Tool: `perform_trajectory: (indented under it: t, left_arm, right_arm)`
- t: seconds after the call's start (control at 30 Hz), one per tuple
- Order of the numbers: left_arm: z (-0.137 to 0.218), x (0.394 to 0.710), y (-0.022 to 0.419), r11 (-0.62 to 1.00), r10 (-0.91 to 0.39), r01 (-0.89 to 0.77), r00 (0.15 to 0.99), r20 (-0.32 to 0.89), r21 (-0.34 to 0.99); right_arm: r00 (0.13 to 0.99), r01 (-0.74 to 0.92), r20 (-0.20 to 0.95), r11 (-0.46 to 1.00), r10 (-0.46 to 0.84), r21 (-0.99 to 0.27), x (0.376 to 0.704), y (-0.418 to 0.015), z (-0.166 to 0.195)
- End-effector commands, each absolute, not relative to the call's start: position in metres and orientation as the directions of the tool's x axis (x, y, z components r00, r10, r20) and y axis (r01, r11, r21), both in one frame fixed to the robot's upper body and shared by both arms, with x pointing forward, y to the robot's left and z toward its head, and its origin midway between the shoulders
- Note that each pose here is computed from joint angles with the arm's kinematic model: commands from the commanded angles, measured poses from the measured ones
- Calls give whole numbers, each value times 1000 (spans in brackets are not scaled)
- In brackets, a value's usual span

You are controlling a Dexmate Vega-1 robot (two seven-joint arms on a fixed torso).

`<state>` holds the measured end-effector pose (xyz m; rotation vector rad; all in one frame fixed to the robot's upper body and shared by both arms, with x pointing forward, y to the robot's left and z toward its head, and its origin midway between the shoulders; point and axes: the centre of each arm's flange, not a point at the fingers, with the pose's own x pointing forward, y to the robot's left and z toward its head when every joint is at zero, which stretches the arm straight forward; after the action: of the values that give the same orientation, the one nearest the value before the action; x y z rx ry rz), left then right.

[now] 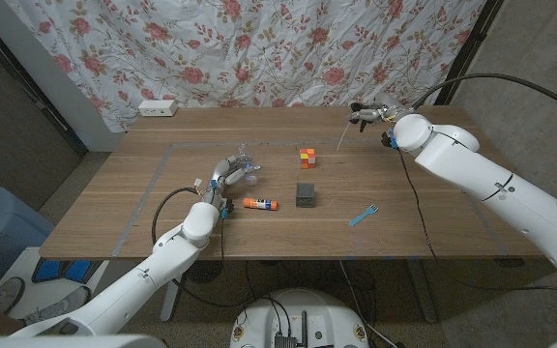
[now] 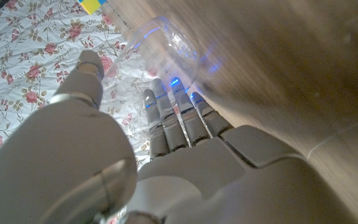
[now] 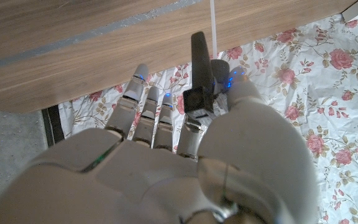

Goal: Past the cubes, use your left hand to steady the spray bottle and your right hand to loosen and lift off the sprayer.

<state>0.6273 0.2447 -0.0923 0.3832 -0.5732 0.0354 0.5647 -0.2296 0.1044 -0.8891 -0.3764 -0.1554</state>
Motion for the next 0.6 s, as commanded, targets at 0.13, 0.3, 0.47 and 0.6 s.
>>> perform_trajectory:
  t: [0.13, 0.3, 0.47, 0.6]
  left_arm:
    - [-94, 625, 244, 919, -89, -130, 852, 516, 372]
    - [-95, 624, 243, 918, -101, -119, 851, 515, 377]
    - [-94, 624, 243, 918, -105, -115, 853, 511, 380]
    - [-95, 623, 244, 918, -102, -114, 857, 506, 379]
  right_arm:
    - [926, 281, 378, 636, 18, -719, 566, -232, 99]
    - [925, 277, 379, 635, 27, -721, 566, -232, 98]
    - [925, 280, 380, 637, 22, -718, 567, -232, 99]
    - [925, 280, 379, 639, 20, -716, 567, -232, 99]
